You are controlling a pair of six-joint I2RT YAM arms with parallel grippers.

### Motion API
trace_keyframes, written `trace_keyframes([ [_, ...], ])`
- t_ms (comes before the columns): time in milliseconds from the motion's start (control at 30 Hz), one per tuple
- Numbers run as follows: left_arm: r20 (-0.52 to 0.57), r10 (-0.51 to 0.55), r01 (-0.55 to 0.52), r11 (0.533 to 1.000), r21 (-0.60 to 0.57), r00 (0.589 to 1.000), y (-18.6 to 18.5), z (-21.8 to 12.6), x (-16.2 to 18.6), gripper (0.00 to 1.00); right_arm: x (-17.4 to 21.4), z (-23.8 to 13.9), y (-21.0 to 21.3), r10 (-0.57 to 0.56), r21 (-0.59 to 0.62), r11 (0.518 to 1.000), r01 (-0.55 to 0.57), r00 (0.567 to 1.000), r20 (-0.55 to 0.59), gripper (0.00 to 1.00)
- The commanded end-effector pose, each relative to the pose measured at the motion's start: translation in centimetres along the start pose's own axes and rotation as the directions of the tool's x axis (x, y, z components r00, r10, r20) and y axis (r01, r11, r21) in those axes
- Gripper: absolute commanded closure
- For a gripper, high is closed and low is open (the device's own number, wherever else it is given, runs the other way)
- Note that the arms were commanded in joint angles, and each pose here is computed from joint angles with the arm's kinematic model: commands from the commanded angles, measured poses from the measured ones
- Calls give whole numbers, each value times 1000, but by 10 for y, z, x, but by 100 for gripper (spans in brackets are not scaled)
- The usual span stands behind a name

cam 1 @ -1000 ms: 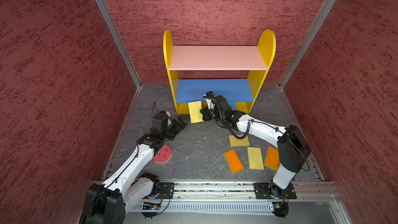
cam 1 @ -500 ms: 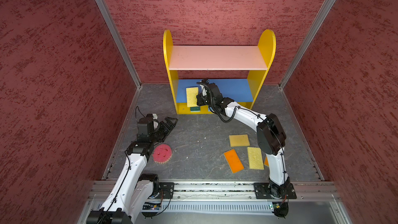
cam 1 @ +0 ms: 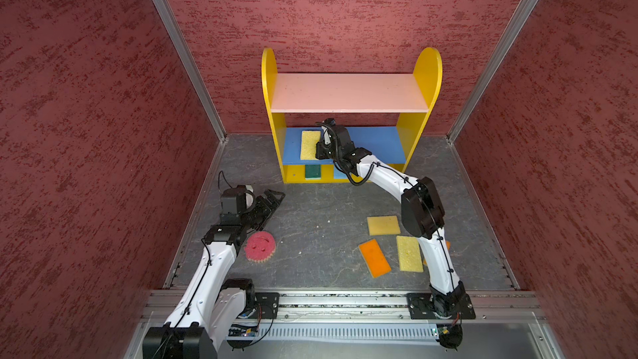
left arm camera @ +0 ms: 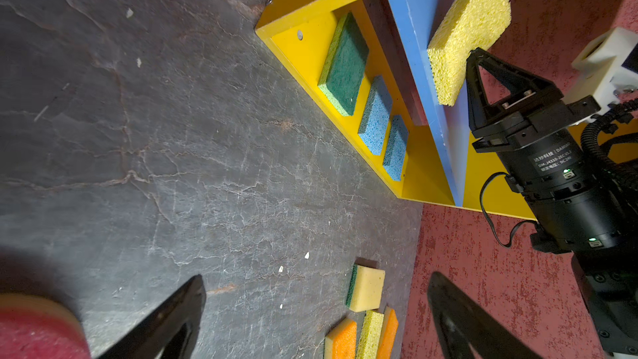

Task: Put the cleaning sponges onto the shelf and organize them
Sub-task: 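Lower the yellow sponge flat onto the blue shelf board with the right gripper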

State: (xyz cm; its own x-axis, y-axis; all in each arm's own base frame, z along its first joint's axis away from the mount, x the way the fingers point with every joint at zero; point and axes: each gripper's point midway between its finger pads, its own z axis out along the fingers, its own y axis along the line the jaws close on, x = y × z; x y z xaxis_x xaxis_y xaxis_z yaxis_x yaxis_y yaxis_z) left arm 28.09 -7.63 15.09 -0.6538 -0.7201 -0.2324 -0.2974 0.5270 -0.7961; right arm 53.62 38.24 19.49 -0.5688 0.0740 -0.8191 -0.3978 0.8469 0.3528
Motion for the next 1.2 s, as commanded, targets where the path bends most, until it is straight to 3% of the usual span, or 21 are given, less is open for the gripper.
trace_keyframes([
  [0,-2,11,-11,1000,16,1000,-1,0,0,0,1,6,-8,-41,31,999,41,999,-9,100],
  [267,-8,8,-8,1000,13,1000,0,2,0,0,7,11,-5,-65,10,998,66,997,-37,99],
  [433,-12,4,-4,1000,17,1000,1,2,2,0,10,13,-11,-74,34,997,75,996,-43,91],
  [967,-7,6,-6,1000,10,1000,3,-1,4,0,-5,4,-5,-56,27,998,56,998,-13,82],
  [1167,-8,5,-5,1000,8,1000,5,0,4,1,-15,-10,4,-29,0,1000,29,1000,-1,69],
])
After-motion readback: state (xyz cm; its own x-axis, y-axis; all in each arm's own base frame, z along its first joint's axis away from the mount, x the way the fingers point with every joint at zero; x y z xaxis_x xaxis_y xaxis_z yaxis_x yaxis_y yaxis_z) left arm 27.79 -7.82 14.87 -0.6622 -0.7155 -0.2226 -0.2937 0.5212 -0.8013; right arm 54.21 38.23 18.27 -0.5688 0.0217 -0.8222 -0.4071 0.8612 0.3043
